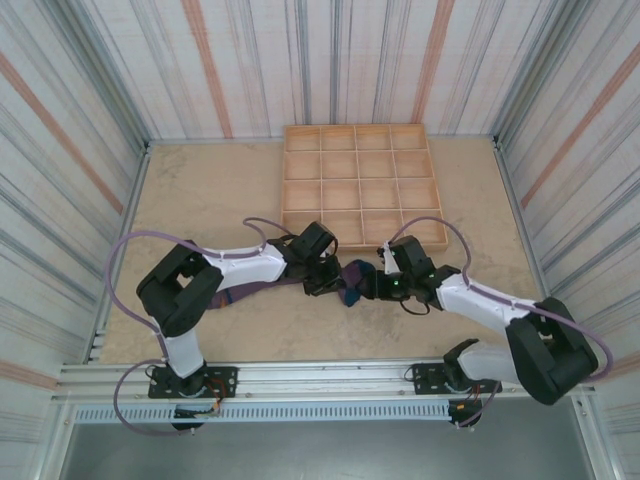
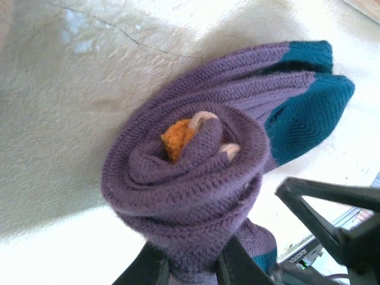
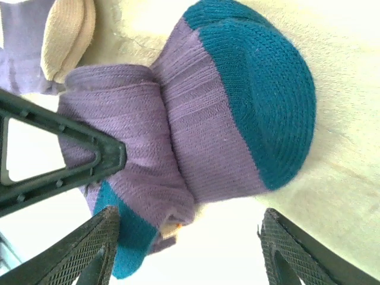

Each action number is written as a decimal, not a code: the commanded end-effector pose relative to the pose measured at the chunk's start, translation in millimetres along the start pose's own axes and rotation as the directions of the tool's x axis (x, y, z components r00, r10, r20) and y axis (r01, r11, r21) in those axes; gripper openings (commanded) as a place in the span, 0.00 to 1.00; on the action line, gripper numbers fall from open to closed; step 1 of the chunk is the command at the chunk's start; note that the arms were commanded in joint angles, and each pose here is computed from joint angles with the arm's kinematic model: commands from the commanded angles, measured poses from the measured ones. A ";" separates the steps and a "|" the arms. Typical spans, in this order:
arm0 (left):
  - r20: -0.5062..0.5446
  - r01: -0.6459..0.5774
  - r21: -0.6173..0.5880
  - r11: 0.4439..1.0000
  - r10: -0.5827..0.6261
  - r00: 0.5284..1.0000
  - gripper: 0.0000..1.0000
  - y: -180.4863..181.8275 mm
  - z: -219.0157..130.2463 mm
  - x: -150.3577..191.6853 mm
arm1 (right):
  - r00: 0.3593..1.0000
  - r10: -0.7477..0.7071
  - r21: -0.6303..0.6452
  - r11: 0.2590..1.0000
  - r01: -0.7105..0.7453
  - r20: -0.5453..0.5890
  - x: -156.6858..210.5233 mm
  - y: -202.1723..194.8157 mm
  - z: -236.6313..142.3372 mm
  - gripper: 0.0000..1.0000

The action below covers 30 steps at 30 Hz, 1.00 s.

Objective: Roll the socks

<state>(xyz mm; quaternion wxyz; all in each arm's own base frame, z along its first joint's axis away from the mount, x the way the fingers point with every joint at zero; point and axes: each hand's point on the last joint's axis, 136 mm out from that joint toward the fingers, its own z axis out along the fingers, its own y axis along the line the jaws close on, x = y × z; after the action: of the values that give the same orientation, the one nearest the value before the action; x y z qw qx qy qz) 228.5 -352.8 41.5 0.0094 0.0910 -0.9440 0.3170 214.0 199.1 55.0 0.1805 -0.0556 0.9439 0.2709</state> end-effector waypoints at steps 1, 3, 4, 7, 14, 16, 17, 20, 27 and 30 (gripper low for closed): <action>-0.071 0.094 -0.171 0.981 -0.107 0.992 0.00 49.5 13.4 21.6 | 0.989 -0.142 0.188 0.973 0.133 0.035 1.7 -11.7 -19.3 0.67; -0.074 0.098 -0.169 0.981 -0.112 0.991 0.00 48.7 13.7 21.9 | 0.973 -0.218 0.230 0.953 0.197 0.070 0.4 -5.2 -26.4 0.69; -0.076 0.100 -0.166 0.981 -0.114 0.991 0.00 48.5 14.1 22.3 | 0.961 -0.261 0.253 0.939 0.231 0.090 -1.1 -0.8 -30.3 0.69; -0.085 0.105 -0.161 0.981 -0.119 0.989 0.00 47.9 15.3 23.5 | 0.918 -0.374 0.306 0.896 0.321 0.131 -3.8 12.0 -37.3 0.70; -0.106 0.120 -0.159 0.980 -0.138 0.985 0.00 49.3 16.9 23.8 | 0.780 -0.618 0.352 0.754 0.554 0.099 4.0 51.5 -26.5 0.69; -0.103 0.124 -0.159 0.979 -0.142 0.984 0.00 50.5 15.1 22.0 | 0.743 -0.667 0.375 0.705 0.602 0.062 8.3 57.8 -17.1 0.69; -0.102 0.127 -0.159 0.979 -0.144 0.984 0.00 51.2 14.3 21.1 | 0.734 -0.678 0.378 0.691 0.616 0.044 10.5 59.1 -12.0 0.69; -0.098 0.130 -0.159 0.979 -0.147 0.984 0.00 52.1 12.1 19.1 | 0.716 -0.698 0.410 0.652 0.638 -0.004 13.2 59.8 2.3 0.68; -0.097 0.144 -0.145 0.979 -0.159 0.983 0.00 56.1 10.6 19.5 | 0.698 -0.715 0.471 0.603 0.645 -0.041 16.0 53.1 21.4 0.65; -0.098 0.146 -0.149 0.978 -0.161 0.982 0.00 58.8 10.2 19.3 | 0.706 -0.707 0.500 0.595 0.629 -0.046 16.5 44.9 21.8 0.64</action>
<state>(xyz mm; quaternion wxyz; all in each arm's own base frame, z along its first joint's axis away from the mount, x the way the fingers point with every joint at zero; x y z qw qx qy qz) 223.2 -352.7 38.2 0.0506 0.1083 -0.9345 0.3354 191.0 255.4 55.1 0.3409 -0.3426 0.8751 -0.0260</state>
